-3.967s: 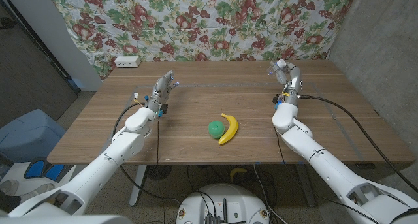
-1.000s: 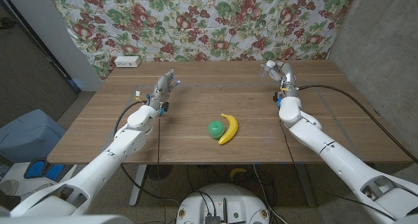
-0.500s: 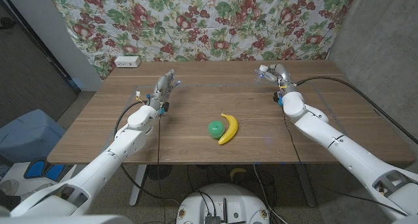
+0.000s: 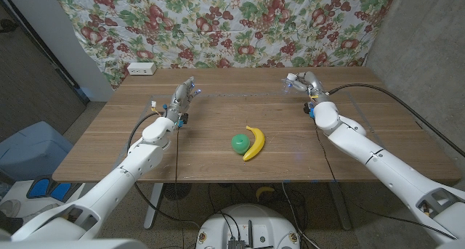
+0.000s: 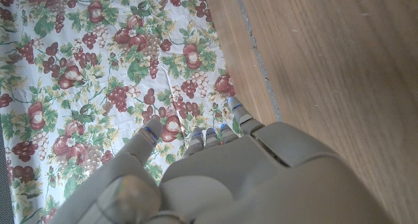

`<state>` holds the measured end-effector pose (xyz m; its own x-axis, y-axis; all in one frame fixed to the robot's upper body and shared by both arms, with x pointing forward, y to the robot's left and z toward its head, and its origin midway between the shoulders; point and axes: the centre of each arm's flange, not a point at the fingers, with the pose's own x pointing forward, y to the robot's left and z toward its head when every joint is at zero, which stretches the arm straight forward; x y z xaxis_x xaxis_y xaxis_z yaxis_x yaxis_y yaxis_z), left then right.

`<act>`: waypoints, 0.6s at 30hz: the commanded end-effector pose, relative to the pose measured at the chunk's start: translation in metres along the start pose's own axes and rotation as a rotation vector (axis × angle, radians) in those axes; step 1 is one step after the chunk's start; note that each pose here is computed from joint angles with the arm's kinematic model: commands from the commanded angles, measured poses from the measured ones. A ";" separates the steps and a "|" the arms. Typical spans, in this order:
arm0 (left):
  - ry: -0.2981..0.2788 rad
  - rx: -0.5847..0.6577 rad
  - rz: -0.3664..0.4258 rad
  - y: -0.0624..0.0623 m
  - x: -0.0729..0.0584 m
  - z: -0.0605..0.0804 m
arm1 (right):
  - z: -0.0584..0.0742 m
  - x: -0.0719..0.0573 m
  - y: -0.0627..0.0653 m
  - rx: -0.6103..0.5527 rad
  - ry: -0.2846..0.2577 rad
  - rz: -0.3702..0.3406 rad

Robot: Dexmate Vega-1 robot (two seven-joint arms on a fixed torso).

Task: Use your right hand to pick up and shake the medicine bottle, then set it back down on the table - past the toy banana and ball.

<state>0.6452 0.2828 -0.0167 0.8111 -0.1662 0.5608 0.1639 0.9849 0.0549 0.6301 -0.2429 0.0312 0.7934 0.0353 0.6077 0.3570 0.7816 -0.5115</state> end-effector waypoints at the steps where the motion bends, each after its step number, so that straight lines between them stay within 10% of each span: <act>1: 0.000 0.006 0.001 -0.002 -0.002 0.001 | 0.004 -0.007 0.011 -0.073 -0.027 -0.120; 18: -0.001 0.009 0.001 -0.006 -0.004 0.003 | 0.000 -0.011 0.038 -0.255 -0.044 -0.189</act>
<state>0.6418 0.2801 -0.0162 0.8104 -0.1658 0.5619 0.1598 0.9853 0.0602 0.6325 -0.2223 0.0131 0.7318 -0.0337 0.6807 0.5141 0.6828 -0.5190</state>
